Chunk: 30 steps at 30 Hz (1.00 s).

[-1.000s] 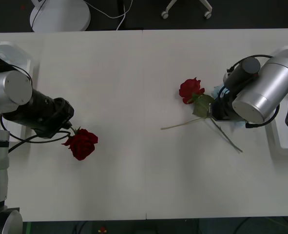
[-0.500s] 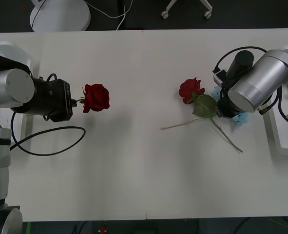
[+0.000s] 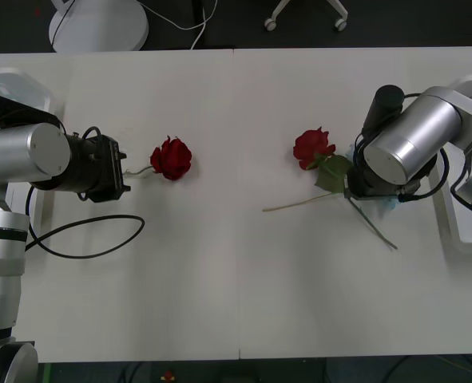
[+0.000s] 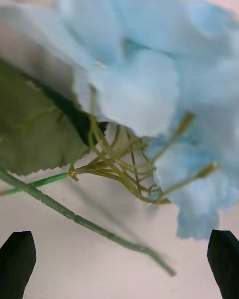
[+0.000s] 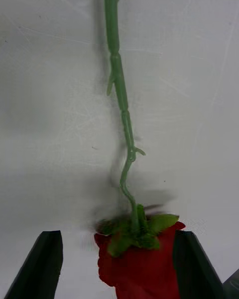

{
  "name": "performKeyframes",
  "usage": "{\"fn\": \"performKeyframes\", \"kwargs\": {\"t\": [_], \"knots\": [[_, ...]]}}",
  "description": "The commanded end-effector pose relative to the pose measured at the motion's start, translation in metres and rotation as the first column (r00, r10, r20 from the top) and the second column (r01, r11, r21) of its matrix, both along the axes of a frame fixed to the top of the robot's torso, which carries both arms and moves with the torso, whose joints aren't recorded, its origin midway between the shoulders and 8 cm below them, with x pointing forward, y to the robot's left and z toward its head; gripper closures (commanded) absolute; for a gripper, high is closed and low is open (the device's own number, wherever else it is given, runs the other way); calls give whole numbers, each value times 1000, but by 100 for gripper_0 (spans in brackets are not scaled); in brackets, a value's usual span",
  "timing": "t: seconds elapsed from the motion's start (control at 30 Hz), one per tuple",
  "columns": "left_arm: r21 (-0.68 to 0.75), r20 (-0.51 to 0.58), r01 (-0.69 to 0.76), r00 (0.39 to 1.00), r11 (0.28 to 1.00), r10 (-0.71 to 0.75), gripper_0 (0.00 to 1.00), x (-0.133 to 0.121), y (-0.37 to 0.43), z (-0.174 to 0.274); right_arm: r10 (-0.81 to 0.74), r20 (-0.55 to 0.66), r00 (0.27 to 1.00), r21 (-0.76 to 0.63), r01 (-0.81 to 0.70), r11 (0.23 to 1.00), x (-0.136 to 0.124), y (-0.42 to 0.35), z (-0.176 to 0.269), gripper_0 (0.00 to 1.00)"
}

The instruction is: Put the red flowers into the right box and the blue flowers into the left box

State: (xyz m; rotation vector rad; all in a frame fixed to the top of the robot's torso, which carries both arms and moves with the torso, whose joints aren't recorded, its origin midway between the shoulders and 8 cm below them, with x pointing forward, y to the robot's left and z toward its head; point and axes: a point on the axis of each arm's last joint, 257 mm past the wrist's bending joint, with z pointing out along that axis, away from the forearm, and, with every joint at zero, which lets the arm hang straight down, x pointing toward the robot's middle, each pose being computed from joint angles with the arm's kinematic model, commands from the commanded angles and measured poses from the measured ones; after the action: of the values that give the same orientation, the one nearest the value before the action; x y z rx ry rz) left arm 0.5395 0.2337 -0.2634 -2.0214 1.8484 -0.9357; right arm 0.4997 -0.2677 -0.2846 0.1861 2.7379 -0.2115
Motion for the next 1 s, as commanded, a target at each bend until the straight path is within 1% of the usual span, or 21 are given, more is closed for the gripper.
{"fn": "performKeyframes", "kwargs": {"t": [0.03,0.07,0.13,0.17,0.23,0.27,0.3,0.33,0.37,0.43,0.47,0.5,0.53,0.57,0.6,0.63,0.7,0.8,0.9,1.0], "knots": [[146,56,137,988,980,-146,0,3,9,41,-221,73,973,146,209,967,16,5,40,0],[172,56,169,982,971,-181,0,0,12,44,-258,75,963,167,243,955,17,5,40,0],[273,44,295,947,916,-318,0,-9,19,49,-384,74,920,235,358,904,19,3,42,0],[307,39,331,932,892,-359,0,-11,21,51,-407,74,910,249,379,892,20,3,42,0],[457,5,468,849,756,-528,0,-17,30,57,-481,91,872,291,439,850,27,-1,42,0],[510,-16,511,810,692,-587,0,-18,33,58,-498,103,861,304,449,840,32,-3,44,0],[570,-47,557,756,604,-653,0,-20,36,60,-520,113,846,320,465,826,36,-4,43,0],[610,-70,584,712,535,-698,0,-20,37,61,-542,122,832,332,480,812,40,-6,43,0],[634,-84,595,688,494,-721,0,-20,39,62,-557,129,820,338,492,803,42,-9,43,0],[718,-162,620,590,315,-791,0,-17,43,65,-609,131,782,361,535,764,48,-14,37,0],[742,-196,622,556,248,-808,0,-15,44,66,-626,125,770,366,550,750,49,-15,34,0],[766,-240,621,514,164,-823,0,-13,45,66,-639,116,760,374,563,737,50,-15,28,0],[776,-265,619,492,119,-829,0,-11,46,65,-643,111,758,376,567,733,50,-14,26,0],[792,-316,610,449,28,-836,0,-9,46,66,-651,101,752,377,576,725,51,-13,20,0],[796,-341,606,429,-13,-836,0,-8,46,65,-654,101,750,377,579,723,51,-14,18,0],[797,-404,594,386,-112,-830,0,-6,47,64,-661,99,744,377,587,717,52,-12,14,0],[783,-489,575,331,-238,-807,0,-4,52,63,-672,99,734,378,597,708,53,-12,10,0],[727,-620,536,248,-428,-744,0,-1,60,60,-707,72,703,403,628,665,52,-3,2,0],[668,-711,477,180,-572,-680,0,6,60,56,-729,52,683,417,648,637,49,4,-2,0],[614,-770,398,111,-682,-628,0,19,57,45,-754,26,656,442,669,597,47,14,-2,0]]}}
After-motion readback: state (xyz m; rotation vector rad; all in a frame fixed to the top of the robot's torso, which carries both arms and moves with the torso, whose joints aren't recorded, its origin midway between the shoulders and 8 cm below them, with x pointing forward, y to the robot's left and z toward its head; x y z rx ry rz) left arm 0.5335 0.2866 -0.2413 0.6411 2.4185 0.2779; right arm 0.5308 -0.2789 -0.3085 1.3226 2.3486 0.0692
